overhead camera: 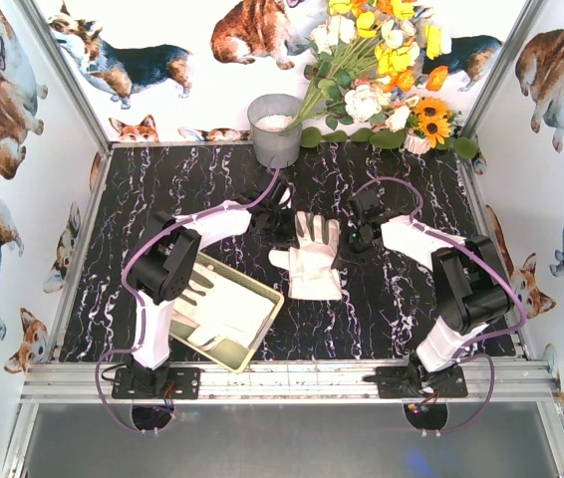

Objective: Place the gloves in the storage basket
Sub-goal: Pair the glove with the glove, then pick up the glove from the center of the board.

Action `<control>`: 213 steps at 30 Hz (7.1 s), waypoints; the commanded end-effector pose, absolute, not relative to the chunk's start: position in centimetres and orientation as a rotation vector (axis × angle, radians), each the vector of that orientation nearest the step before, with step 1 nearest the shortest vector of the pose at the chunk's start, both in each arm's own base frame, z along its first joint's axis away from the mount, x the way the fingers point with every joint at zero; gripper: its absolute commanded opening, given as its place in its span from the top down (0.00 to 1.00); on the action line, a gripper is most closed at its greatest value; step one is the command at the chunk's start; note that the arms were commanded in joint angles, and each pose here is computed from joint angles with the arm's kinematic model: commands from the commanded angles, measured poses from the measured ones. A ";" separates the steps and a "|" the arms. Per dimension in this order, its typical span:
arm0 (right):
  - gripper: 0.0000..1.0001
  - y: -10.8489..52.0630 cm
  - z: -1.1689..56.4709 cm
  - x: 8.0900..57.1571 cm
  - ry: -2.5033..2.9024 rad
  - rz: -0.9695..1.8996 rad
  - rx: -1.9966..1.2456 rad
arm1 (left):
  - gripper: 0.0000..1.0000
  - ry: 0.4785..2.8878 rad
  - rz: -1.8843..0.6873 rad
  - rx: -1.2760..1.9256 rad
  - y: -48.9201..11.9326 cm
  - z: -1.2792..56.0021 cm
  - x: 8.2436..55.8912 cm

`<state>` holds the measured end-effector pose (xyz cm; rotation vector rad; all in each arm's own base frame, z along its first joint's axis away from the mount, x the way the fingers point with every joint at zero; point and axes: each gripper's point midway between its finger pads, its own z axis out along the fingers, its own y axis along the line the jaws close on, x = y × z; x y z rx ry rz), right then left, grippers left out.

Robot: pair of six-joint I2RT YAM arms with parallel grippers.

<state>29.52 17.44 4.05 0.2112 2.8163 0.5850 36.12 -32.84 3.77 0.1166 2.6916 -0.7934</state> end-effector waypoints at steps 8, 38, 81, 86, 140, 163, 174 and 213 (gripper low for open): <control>0.52 15.8 8.8 30.2 2.732 0.505 0.210 | 0.55 2.627 -0.711 0.010 -29.0 6.8 39.0; 0.55 17.9 4.9 36.9 2.780 0.752 0.293 | 0.52 2.633 -1.010 -0.230 -29.4 3.5 44.6; 0.84 17.0 2.3 36.2 2.890 0.657 0.263 | 0.85 2.549 -1.133 0.089 -32.6 3.5 47.3; 0.66 17.2 5.8 37.2 2.795 0.720 0.250 | 0.64 2.501 -1.072 0.109 -32.1 6.6 48.3; 0.54 18.7 2.1 32.3 2.785 1.034 0.631 | 0.86 2.842 -0.938 0.216 -29.0 1.6 35.8; 0.55 22.4 2.0 33.0 2.773 1.190 0.548 | 0.90 2.882 -0.928 0.217 -28.2 0.5 34.2; 1.00 22.7 3.8 33.8 2.746 1.194 0.481 | 0.86 2.801 -0.938 0.178 -28.6 3.0 35.2; 1.00 19.3 17.0 30.3 2.738 1.044 0.135 | 0.09 2.318 -0.723 -0.165 -17.0 22.2 28.1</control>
